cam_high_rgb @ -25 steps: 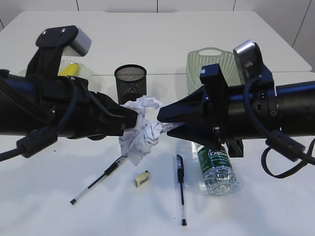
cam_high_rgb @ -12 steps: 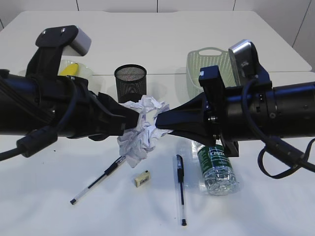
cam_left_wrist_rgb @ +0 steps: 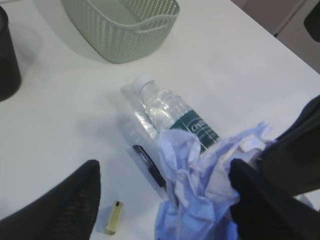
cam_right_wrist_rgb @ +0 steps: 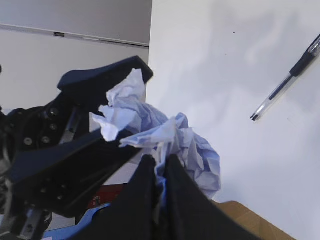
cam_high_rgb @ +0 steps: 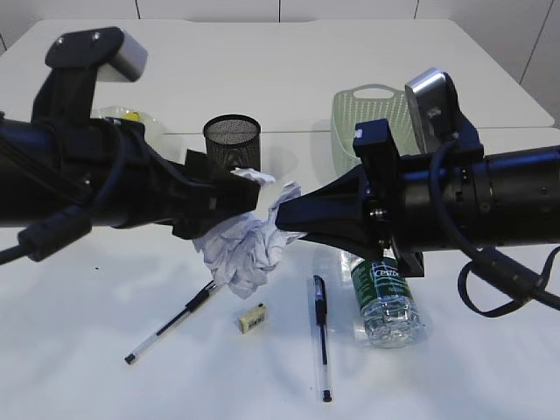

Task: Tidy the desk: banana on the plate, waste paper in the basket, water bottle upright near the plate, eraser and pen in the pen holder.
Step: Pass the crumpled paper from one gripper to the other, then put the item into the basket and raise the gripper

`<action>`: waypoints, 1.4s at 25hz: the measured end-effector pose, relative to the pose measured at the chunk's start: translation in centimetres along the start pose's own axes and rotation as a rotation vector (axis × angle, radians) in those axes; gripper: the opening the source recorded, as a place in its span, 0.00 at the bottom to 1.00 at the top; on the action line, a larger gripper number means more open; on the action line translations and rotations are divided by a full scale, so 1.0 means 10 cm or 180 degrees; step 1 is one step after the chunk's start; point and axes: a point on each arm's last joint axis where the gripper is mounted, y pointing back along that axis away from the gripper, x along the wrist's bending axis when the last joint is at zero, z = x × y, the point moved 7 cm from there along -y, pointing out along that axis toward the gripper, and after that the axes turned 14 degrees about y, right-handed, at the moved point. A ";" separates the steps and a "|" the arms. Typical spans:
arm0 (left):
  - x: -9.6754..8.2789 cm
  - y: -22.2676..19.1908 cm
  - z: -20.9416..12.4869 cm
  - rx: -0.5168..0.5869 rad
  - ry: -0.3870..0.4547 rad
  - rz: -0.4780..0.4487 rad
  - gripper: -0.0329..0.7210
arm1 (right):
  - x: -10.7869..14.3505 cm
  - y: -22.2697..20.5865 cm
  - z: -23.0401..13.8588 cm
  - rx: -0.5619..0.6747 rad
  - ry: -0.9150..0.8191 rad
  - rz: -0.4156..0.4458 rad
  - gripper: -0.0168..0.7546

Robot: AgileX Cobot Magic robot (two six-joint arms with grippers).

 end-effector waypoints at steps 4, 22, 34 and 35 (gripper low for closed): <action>0.00 0.14 0.17 -0.0265 0.0011 0.0023 0.80 | -0.05 0.00 0.03 -0.0059 0.0021 -0.0096 0.03; 1.05 0.58 0.54 -0.0373 0.0629 0.0534 0.78 | -0.42 0.48 0.90 -0.0969 0.0253 -0.0778 0.03; 1.39 0.76 0.40 -0.0057 0.0823 0.0797 0.73 | -0.81 0.69 1.54 -0.0705 0.1228 -0.1751 0.03; 1.40 0.76 0.37 -0.0017 0.0858 0.0816 0.73 | -0.86 0.70 1.61 -0.0697 0.1273 -0.1855 0.03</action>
